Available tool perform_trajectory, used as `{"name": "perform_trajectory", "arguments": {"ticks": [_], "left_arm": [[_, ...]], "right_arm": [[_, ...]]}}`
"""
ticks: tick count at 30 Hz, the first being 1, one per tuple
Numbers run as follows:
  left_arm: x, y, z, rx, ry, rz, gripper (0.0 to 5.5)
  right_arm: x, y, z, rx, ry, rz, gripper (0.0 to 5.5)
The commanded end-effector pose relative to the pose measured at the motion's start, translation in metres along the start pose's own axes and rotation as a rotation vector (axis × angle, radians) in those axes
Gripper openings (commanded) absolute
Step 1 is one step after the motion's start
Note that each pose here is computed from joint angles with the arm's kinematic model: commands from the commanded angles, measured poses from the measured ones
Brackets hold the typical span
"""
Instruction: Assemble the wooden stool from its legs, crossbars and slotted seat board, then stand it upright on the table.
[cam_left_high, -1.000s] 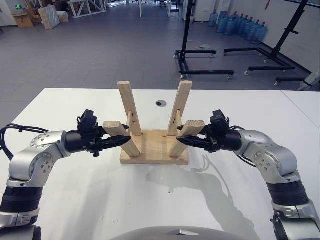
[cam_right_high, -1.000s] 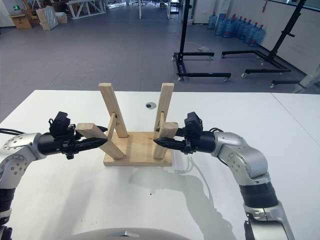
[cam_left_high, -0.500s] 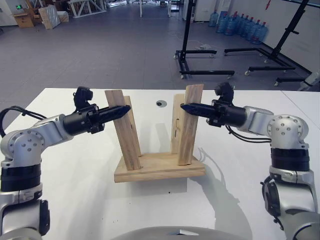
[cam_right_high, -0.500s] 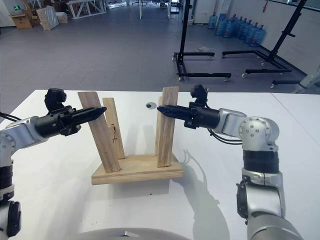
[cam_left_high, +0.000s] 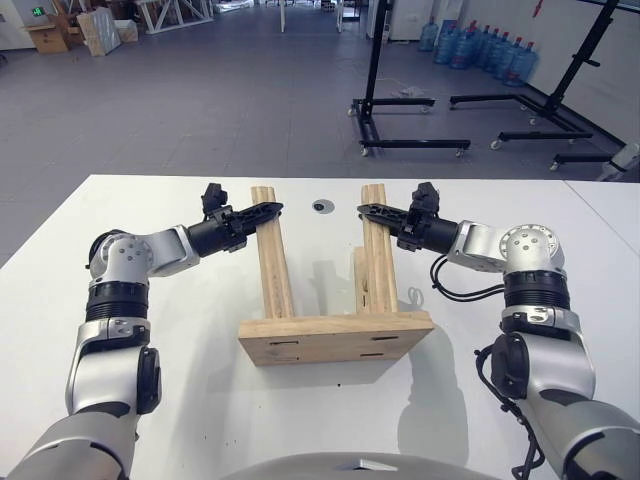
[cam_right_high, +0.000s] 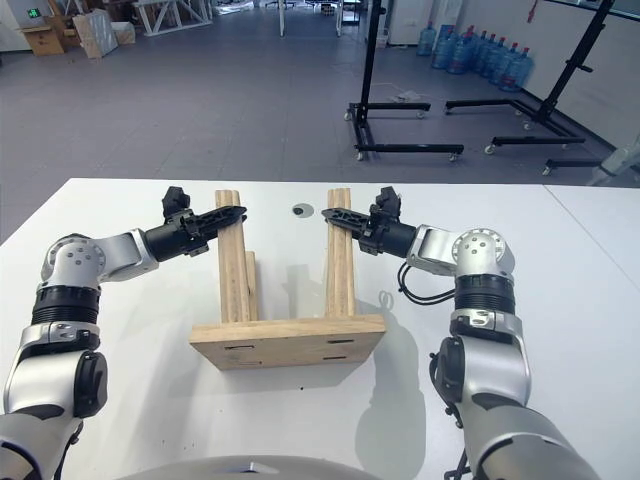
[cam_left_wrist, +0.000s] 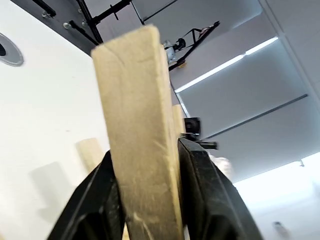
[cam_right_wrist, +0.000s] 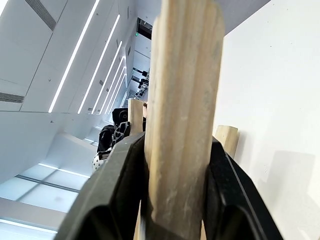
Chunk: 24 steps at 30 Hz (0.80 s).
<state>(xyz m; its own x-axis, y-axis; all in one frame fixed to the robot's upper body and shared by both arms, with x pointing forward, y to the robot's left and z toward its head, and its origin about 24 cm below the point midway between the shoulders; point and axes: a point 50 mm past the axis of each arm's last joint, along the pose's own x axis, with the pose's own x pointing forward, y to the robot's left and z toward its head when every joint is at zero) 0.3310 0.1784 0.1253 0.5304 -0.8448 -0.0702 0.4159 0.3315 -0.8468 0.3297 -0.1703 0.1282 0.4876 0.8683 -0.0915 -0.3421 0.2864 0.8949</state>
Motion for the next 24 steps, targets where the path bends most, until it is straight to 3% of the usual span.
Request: {"name": "perform_trajectory", "arguments": {"ticks": [1,11,14,17,20,22,24], "left_arm": [[-0.003,0.023,-0.006,0.017,0.036,0.171,2.04],[-0.005,-0.031,0.041,0.102,-0.124,-0.042,3.43],[-0.01,-0.038,0.059,0.152,-0.21,0.002,3.73],[-0.052,-0.006,0.088,0.188,-0.417,0.312,4.19],[-0.12,0.023,0.099,0.242,-0.564,0.573,4.62],[-0.158,0.032,0.091,0.43,-0.51,0.697,4.68],[-0.183,0.029,0.064,0.709,-0.283,0.669,4.68]], "right_arm": [[-0.005,-0.025,-0.02,0.067,0.054,-0.124,2.23],[-0.013,0.017,0.033,-0.014,-0.134,0.0,3.86],[-0.019,0.023,0.052,-0.044,-0.214,-0.008,4.21],[-0.044,0.018,0.084,-0.139,-0.394,-0.157,4.74],[-0.094,-0.003,0.101,-0.232,-0.53,-0.399,5.26],[-0.127,-0.013,0.098,-0.417,-0.478,-0.52,5.32],[-0.157,-0.018,0.08,-0.708,-0.267,-0.58,5.32]]}}
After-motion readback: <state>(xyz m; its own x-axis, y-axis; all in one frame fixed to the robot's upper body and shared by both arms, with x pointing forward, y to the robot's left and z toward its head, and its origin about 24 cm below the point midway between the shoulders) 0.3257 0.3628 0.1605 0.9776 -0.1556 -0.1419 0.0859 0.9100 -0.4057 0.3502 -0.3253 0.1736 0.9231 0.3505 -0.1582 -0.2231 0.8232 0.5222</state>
